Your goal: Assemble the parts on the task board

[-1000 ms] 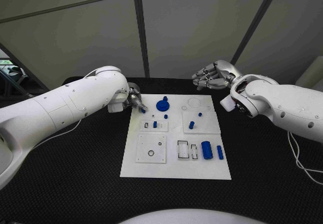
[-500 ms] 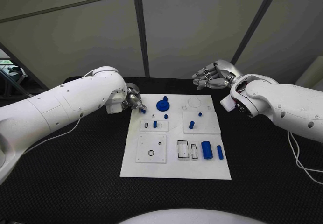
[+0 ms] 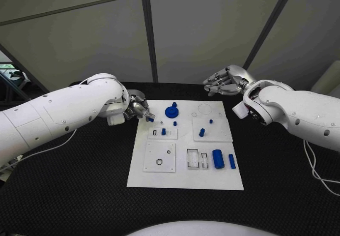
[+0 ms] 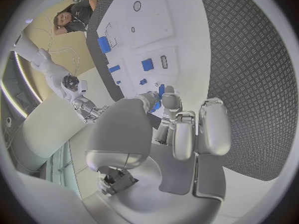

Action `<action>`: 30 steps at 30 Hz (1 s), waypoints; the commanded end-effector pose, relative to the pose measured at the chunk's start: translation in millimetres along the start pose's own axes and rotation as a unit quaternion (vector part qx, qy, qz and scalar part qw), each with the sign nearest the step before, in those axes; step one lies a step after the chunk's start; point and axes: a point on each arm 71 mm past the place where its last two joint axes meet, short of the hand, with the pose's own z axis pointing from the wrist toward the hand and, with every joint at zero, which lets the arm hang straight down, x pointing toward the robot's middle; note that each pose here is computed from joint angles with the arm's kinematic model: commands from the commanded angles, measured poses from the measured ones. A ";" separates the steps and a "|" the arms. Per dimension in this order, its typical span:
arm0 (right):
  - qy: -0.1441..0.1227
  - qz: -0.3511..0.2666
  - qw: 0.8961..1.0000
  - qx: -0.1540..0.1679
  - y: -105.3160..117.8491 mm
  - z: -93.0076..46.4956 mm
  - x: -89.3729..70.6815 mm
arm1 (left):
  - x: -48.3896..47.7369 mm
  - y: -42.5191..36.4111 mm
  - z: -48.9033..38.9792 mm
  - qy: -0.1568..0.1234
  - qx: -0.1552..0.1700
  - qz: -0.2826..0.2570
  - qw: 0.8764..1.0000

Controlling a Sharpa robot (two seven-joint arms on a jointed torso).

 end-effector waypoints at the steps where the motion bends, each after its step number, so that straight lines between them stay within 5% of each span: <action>1: 0.001 -0.001 1.000 -0.005 1.5 0.7 0.3 | -0.3 -2.0 -4.1 -0.030 0.013 -0.024 0.999; 14: 0.000 -0.003 1.000 -0.006 -0.4 0.6 0.5 | 22.8 0.2 -9.6 -0.059 0.021 -0.033 0.997; 30: 0.008 -0.002 1.000 -0.004 -1.5 1.4 3.5 | 44.7 0.0 -4.2 -0.039 0.017 -0.015 0.999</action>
